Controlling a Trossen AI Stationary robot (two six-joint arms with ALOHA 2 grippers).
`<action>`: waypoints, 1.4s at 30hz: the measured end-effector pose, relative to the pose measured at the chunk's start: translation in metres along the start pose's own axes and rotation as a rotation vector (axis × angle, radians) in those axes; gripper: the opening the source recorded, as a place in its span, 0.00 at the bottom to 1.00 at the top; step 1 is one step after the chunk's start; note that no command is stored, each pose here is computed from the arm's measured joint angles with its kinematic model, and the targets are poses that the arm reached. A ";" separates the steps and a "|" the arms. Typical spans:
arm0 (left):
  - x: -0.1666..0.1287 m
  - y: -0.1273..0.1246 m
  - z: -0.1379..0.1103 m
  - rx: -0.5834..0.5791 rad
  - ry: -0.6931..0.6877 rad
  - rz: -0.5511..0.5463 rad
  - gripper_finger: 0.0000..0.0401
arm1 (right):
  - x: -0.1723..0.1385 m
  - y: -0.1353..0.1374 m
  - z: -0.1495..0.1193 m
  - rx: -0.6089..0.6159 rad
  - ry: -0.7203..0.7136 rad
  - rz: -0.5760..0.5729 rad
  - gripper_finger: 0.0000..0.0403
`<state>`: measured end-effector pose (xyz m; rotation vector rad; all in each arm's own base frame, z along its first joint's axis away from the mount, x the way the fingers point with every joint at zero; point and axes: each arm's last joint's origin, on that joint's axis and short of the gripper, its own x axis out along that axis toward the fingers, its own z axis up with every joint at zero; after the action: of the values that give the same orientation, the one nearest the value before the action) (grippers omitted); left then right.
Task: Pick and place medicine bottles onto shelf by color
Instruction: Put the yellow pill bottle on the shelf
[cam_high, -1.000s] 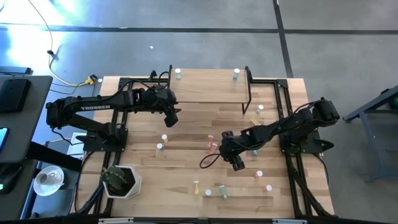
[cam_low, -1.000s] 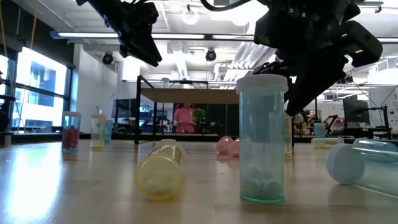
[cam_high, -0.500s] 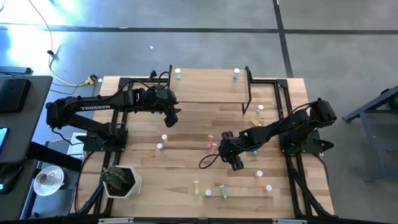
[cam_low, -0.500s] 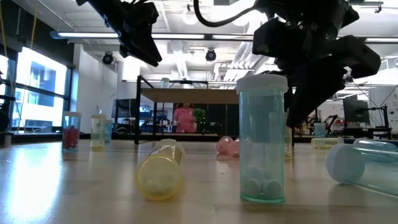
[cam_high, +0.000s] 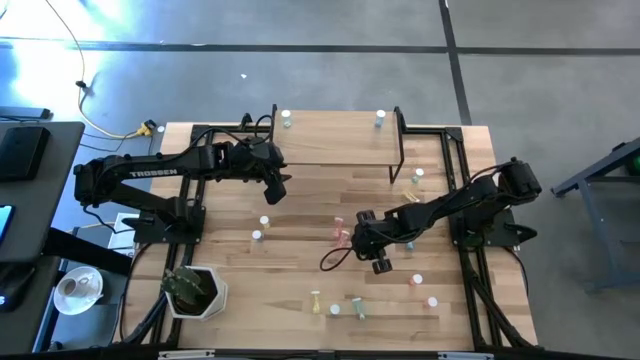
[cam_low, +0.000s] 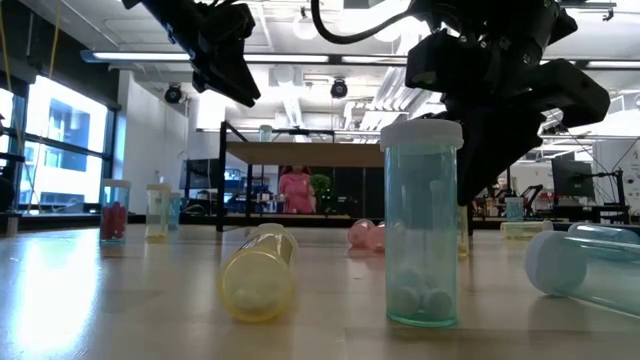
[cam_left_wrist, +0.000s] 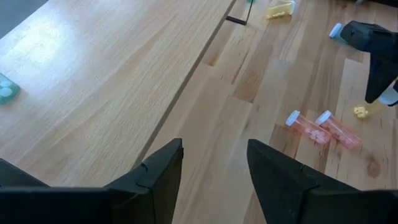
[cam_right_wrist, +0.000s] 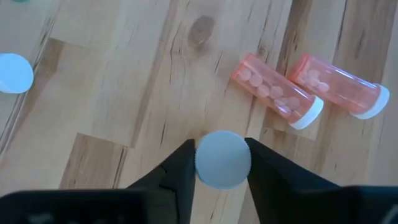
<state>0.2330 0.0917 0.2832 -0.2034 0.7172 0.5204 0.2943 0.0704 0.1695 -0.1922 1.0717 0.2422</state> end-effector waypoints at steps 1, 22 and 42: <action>0.000 0.000 0.000 0.000 0.001 0.000 0.43 | 0.000 0.000 0.000 0.000 0.000 0.001 0.27; 0.000 0.000 0.000 0.000 -0.002 0.003 0.43 | -0.083 -0.037 0.010 0.115 -0.312 -0.187 0.27; 0.000 0.000 0.000 0.053 -0.002 0.009 0.43 | -0.203 -0.152 -0.010 0.224 -0.682 -0.715 0.27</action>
<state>0.2329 0.0920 0.2833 -0.1498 0.7294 0.5098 0.2370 -0.0987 0.3501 -0.2540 0.3013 -0.4361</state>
